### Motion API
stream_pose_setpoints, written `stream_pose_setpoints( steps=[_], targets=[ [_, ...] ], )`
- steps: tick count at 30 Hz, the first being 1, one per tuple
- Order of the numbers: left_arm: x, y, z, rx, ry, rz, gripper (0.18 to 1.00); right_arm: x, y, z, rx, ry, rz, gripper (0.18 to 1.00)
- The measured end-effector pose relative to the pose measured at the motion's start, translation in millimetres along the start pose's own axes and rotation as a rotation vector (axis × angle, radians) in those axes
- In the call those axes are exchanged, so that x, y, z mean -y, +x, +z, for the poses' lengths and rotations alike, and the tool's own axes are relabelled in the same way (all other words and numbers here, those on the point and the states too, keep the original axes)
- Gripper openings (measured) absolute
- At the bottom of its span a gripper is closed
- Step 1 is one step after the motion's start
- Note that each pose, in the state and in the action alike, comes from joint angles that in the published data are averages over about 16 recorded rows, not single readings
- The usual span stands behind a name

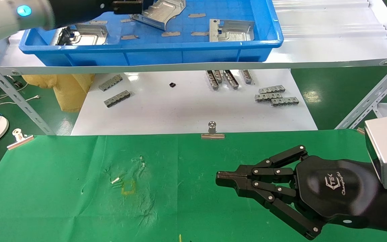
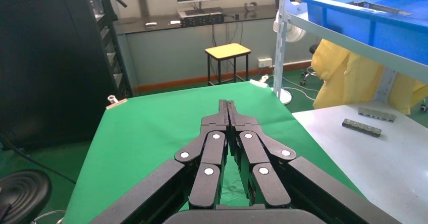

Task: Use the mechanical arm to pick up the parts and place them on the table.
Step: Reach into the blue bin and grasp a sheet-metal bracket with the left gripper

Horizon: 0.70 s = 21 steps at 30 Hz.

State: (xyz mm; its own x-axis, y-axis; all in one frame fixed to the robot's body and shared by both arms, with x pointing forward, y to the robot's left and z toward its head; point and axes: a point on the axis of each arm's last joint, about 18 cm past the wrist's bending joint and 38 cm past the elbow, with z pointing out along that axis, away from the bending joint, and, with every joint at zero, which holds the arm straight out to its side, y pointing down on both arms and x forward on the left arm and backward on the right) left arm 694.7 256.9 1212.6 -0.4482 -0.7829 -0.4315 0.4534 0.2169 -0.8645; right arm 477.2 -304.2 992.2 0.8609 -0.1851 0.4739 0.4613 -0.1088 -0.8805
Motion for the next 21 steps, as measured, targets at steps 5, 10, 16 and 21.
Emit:
stream_pose_setpoints(
  steps=[5, 10, 16, 21],
  targets=[
    [-2.8, -1.7, 23.3, 0.091, -0.05, 0.003, 1.0, 0.0, 0.0, 0.0, 0.0, 0.0, 0.0, 0.213],
    [-4.8, 0.7, 35.2, 0.132, -0.077, 0.018, 0.995, 0.0, 0.0, 0.0, 0.0, 0.0, 0.0, 0.248],
    [-6.9, 2.0, 40.6, 0.155, -0.086, 0.012, 0.968, 0.0, 0.0, 0.0, 0.0, 0.0, 0.0, 0.322],
    [-7.9, 1.8, 42.1, 0.167, -0.08, -0.022, 0.923, 0.0, 0.0, 0.0, 0.0, 0.0, 0.0, 0.408]
  ],
)
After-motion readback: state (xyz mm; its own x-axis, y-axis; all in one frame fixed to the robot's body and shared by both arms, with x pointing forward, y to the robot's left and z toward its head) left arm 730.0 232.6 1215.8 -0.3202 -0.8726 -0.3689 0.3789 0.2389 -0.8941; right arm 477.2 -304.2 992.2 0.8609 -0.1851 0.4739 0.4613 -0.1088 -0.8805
